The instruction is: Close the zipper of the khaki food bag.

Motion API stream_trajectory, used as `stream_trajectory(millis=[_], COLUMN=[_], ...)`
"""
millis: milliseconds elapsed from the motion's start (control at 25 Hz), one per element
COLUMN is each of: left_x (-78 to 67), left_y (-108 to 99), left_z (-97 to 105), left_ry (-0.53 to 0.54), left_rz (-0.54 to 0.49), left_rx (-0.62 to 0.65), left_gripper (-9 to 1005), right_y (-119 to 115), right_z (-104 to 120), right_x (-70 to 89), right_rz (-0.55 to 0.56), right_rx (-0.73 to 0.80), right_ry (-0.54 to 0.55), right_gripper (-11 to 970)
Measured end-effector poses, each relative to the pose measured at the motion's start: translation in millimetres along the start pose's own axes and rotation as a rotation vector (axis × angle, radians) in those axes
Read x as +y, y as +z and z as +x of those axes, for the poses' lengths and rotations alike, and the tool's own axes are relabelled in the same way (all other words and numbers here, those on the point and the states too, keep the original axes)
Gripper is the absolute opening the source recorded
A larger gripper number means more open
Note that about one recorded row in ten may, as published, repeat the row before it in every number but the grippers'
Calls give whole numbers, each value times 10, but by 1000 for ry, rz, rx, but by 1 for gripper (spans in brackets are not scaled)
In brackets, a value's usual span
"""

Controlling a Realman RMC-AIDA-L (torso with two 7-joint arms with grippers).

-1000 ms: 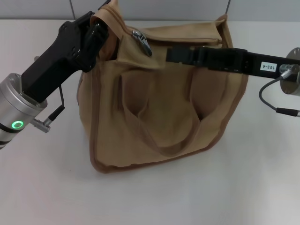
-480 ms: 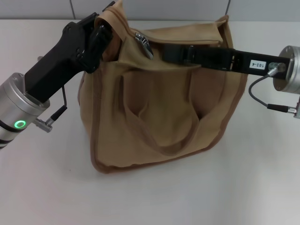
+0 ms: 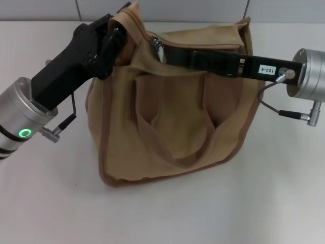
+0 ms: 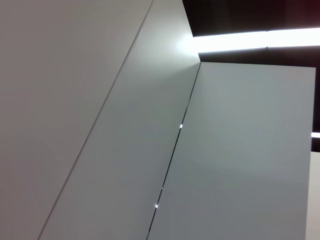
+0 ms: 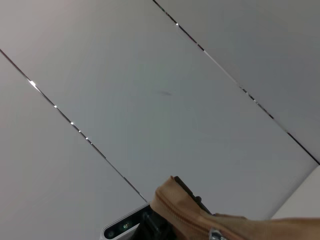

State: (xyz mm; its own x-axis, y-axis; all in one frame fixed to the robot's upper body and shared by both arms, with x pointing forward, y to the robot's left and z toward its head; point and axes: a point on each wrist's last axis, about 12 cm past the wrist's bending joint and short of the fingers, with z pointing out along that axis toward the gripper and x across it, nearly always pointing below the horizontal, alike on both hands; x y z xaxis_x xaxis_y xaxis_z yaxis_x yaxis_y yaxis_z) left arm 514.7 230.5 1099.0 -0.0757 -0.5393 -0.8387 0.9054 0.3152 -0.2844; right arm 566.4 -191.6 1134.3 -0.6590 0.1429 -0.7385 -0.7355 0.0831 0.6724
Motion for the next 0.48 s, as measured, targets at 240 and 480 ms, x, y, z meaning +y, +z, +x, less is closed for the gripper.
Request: stream_trajectory(millis=[240,480], left_x=[4,6], left_y=[51,57], left_z=[4,3], left_ry=[-3,-2], left_rz=[20,23], left_rx=[11,13], left_gripper=[32,32], right_y=[95,161], right_z=[-36,-28], right_x=[23,49], right_rz=[-22,-44], right_rx=[11,16], right_ry=[-29,-47], right_gripper=[803,801])
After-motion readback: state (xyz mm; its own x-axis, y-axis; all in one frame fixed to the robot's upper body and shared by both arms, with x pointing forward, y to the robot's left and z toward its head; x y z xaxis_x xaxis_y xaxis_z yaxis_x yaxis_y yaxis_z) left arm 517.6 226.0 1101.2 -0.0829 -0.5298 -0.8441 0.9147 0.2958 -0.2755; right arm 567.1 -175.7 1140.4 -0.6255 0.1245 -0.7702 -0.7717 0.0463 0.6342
